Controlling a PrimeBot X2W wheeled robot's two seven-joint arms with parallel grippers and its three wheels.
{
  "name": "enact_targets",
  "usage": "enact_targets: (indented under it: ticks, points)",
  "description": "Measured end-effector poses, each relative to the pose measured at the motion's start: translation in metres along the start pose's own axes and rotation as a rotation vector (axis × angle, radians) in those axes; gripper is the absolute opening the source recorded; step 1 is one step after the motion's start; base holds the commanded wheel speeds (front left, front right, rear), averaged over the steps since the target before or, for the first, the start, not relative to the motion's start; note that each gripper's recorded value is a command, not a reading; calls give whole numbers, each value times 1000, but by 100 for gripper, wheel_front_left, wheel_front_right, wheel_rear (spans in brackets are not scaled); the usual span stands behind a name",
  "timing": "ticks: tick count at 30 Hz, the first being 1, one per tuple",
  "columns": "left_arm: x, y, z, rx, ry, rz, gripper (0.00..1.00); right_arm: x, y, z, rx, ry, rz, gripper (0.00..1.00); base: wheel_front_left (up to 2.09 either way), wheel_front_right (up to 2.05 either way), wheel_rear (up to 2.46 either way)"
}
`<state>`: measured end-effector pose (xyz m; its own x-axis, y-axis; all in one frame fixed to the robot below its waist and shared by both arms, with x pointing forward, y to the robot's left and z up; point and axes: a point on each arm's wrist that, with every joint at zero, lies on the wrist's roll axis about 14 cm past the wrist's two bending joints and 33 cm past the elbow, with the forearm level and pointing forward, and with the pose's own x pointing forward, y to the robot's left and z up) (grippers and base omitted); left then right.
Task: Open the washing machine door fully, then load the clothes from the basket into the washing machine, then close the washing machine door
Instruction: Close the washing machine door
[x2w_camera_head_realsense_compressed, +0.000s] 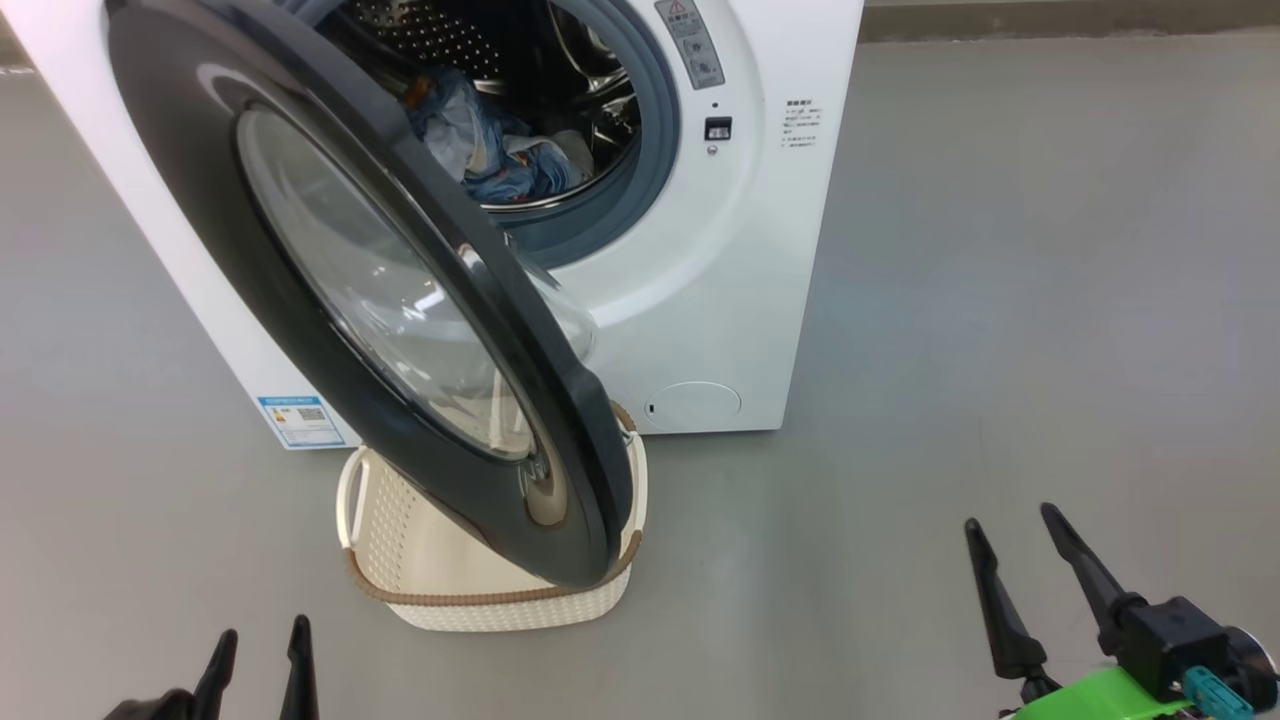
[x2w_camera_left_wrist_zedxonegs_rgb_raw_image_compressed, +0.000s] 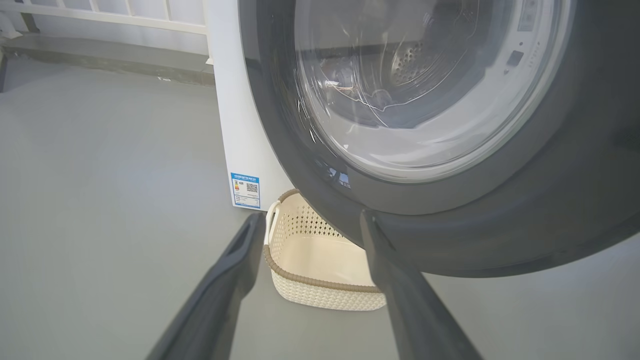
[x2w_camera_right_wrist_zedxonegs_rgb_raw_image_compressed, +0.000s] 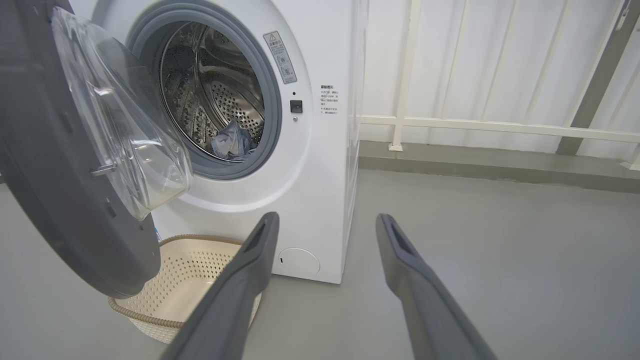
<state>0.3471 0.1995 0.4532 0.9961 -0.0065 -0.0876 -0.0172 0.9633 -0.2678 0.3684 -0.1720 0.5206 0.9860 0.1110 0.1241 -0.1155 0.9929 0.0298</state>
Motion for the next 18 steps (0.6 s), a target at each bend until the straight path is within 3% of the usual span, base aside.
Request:
enact_targets:
  ticks: [18]
  points:
    - [-11, 0, 14, 21, -57, 17, 100, -15, -15, -19, 8, 63, -61, 100, 0, 0, 0]
